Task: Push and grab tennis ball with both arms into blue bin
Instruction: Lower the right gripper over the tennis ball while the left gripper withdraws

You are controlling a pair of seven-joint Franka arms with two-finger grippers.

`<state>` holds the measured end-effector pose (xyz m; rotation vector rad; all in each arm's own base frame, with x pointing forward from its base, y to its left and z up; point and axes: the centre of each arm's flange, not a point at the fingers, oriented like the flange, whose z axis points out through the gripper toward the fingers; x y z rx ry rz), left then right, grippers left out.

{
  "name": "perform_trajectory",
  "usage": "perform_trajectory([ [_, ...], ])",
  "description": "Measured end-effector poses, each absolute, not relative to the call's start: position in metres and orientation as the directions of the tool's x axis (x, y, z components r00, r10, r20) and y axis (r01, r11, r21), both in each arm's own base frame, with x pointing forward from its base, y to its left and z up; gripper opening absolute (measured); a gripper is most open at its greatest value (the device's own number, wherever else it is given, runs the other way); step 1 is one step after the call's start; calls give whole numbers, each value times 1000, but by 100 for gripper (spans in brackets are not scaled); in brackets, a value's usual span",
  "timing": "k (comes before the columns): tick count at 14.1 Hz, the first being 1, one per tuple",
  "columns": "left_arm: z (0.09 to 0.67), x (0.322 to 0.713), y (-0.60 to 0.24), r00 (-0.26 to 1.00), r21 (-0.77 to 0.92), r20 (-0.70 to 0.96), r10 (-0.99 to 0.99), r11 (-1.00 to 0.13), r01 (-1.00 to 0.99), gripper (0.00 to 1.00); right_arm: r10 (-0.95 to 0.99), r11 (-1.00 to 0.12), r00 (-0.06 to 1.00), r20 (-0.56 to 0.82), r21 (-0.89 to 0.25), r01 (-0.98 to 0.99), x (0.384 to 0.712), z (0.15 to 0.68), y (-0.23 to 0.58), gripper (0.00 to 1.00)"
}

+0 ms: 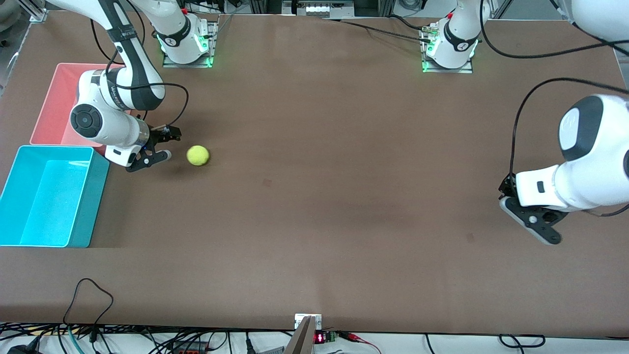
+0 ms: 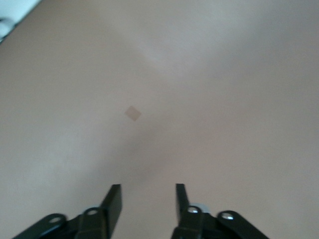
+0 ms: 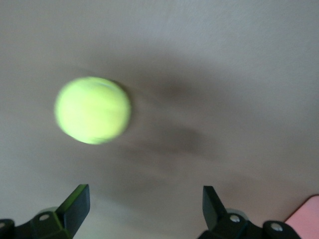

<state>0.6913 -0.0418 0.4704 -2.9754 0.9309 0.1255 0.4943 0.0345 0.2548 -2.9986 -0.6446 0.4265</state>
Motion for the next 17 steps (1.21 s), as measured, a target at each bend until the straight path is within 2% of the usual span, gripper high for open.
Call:
perform_trajectory([
  [2,491,681,-54,912,-22,-91,-400,-915,-404,78,458,-889,858,-232,-112,444,484,239,24,100],
  [4,504,673,-60,944,-36,-99,-314,-947,-319,98,490,-872,845,-212,-118,476,476,221,14,100],
  [9,529,676,-26,977,-77,-9,-214,-974,-214,100,538,-843,823,-182,-128,523,475,195,-3,100],
  [13,560,658,-18,1000,-48,-3,-12,-999,-13,100,553,-833,814,-178,-132,537,475,190,-9,100],
  [17,588,639,-20,999,-44,17,34,-998,35,100,609,-793,777,-161,-139,593,478,195,-11,100],
])
